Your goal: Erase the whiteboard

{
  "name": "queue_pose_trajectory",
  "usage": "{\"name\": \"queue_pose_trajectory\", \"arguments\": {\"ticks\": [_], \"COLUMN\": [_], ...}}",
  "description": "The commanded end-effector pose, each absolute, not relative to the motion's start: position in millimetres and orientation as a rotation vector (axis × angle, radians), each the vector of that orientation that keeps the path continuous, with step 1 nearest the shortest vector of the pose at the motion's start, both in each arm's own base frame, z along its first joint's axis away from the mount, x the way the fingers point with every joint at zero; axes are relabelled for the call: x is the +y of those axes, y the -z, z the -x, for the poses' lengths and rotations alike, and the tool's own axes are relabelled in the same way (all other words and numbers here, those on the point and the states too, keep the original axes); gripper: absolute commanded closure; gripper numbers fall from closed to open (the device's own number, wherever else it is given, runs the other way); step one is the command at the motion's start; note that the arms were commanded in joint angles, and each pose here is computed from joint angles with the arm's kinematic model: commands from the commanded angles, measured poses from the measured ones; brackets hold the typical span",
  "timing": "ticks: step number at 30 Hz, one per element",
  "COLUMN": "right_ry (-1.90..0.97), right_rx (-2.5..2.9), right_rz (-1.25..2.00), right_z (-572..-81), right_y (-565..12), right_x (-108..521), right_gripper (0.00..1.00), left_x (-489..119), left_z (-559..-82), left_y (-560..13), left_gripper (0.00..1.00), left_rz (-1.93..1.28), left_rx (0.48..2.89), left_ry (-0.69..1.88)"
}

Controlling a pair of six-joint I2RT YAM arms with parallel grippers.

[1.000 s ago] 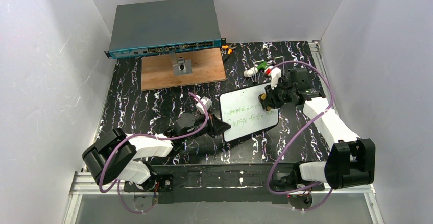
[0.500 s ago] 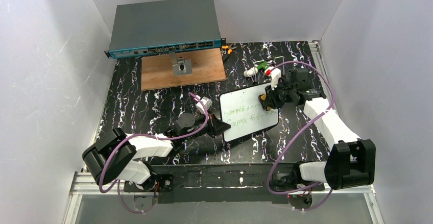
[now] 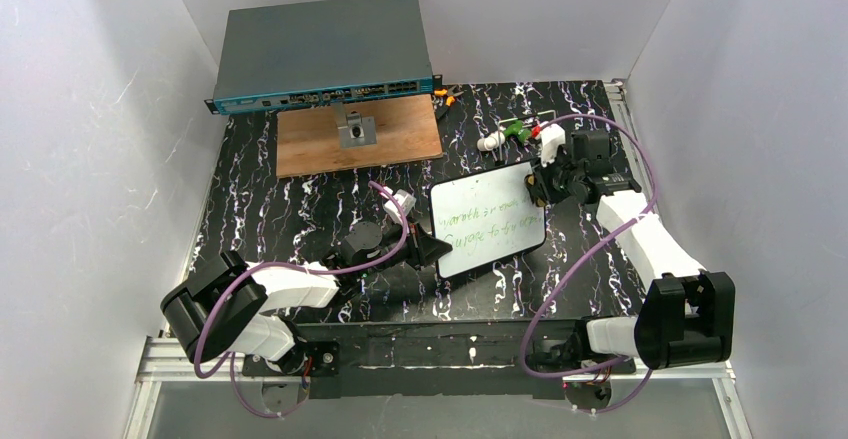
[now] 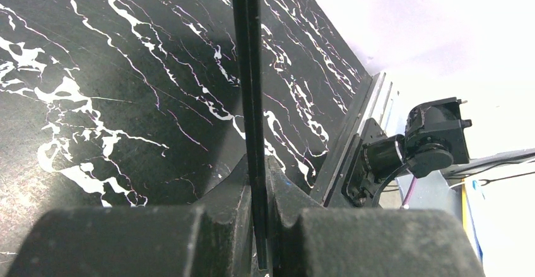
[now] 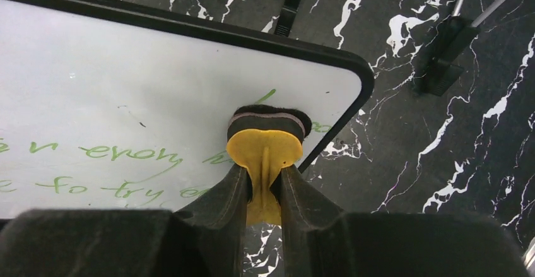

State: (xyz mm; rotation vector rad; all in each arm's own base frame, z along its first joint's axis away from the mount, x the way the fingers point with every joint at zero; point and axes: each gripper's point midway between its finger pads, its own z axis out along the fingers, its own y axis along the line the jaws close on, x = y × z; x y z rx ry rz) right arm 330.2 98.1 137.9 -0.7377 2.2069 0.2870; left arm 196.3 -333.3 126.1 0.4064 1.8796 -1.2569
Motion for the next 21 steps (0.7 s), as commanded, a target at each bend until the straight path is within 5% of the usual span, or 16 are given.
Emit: {"name": "queue_pose_trajectory", "arguments": {"ticks": [1, 8, 15, 21], "right_ry": [-0.313, -0.721, -0.183, -0.074], "right_rx": [2.149, 2.014, 2.146, 2.150], "right_rz": [0.760, 1.077, 0.626, 0.550], "right_z": [-339, -280, -360, -372], "right_y": [-148, -161, -159, -159], "right_x": [104, 159, 96, 79], "right_gripper": [0.99, 0.99, 0.99, 0.99], "left_x": [-346, -347, -348, -348], "left_z": [-182, -183, -183, -182], "left_y": [-151, -150, -150, -149], "left_gripper": [1.00, 1.00, 1.00, 1.00], "left_rz": [-0.542, -0.538, -0.535, -0.537], "left_rx": [1.780, 1.783, 1.787, 1.792], "left_ry": [1.333, 1.336, 1.342, 1.339]}}
